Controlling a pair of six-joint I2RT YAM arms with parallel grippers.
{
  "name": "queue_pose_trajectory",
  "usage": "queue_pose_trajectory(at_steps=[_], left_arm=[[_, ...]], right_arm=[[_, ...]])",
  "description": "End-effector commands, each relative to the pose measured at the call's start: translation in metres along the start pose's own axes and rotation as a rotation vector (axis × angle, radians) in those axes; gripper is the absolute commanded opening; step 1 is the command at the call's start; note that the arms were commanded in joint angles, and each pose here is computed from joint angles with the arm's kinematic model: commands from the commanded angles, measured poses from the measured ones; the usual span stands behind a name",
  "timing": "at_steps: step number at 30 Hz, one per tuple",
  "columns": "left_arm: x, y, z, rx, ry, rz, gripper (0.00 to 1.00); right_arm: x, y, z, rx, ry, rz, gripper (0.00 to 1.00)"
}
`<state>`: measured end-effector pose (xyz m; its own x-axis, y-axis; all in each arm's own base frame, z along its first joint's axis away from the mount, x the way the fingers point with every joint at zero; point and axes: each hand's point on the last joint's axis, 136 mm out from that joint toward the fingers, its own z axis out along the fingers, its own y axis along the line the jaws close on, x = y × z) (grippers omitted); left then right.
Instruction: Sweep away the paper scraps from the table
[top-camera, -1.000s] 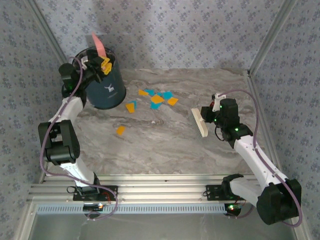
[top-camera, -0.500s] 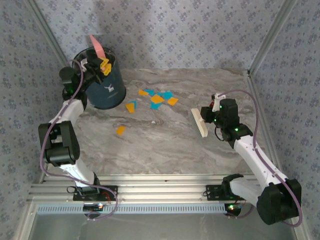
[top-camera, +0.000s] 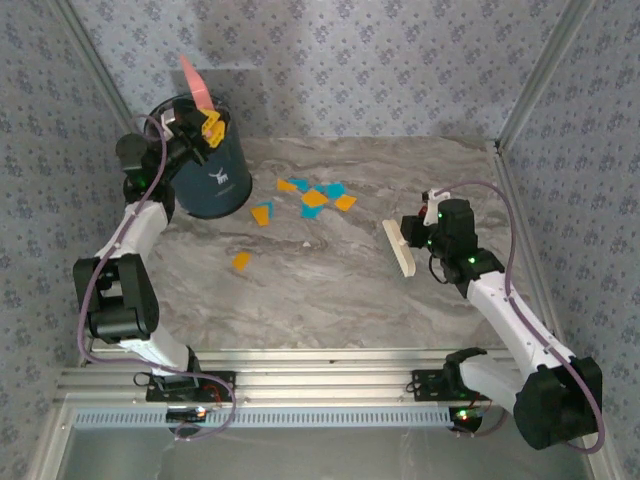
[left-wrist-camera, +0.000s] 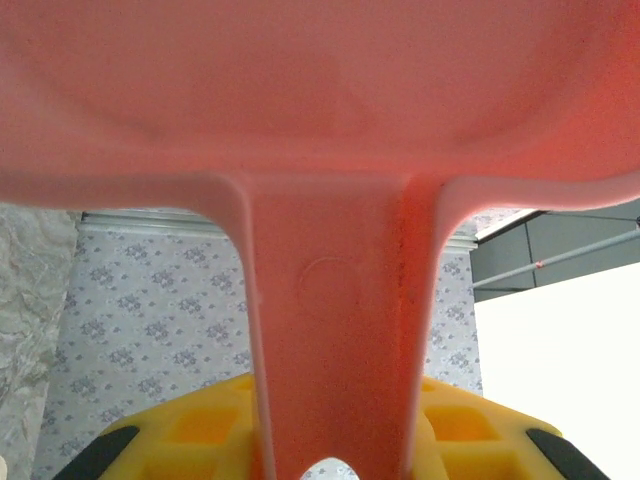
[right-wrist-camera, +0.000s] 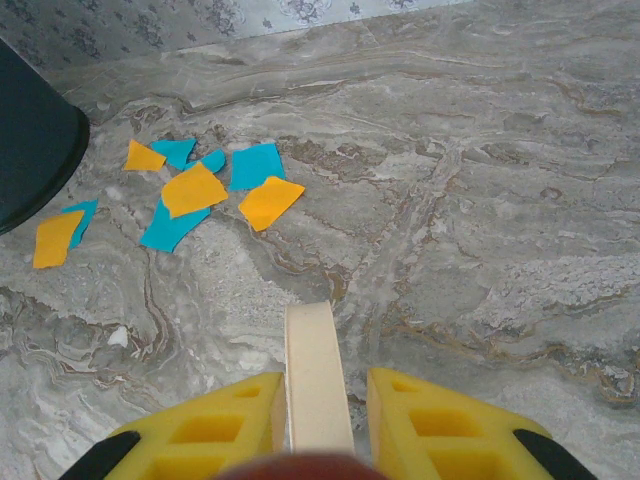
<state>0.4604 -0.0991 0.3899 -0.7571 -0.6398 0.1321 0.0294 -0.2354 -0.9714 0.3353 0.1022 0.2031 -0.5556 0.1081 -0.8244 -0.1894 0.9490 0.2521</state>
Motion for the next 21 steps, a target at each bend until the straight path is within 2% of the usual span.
queue_pose_trajectory(at_steps=[1, 11, 21], left_arm=[[0.014, -0.027, -0.002, 0.072, 0.021, 0.063, 0.0], [-0.001, -0.026, -0.007, 0.101, -0.08, -0.033, 0.0], [0.001, -0.033, -0.002, 0.167, -0.077, -0.077, 0.0]], right_arm=[[-0.004, 0.001, -0.002, 0.005, -0.02, 0.017, 0.0], [-0.004, 0.0, -0.002, 0.014, -0.022, 0.015, 0.0], [-0.005, 0.001, -0.002, 0.013, -0.023, 0.014, 0.0]])
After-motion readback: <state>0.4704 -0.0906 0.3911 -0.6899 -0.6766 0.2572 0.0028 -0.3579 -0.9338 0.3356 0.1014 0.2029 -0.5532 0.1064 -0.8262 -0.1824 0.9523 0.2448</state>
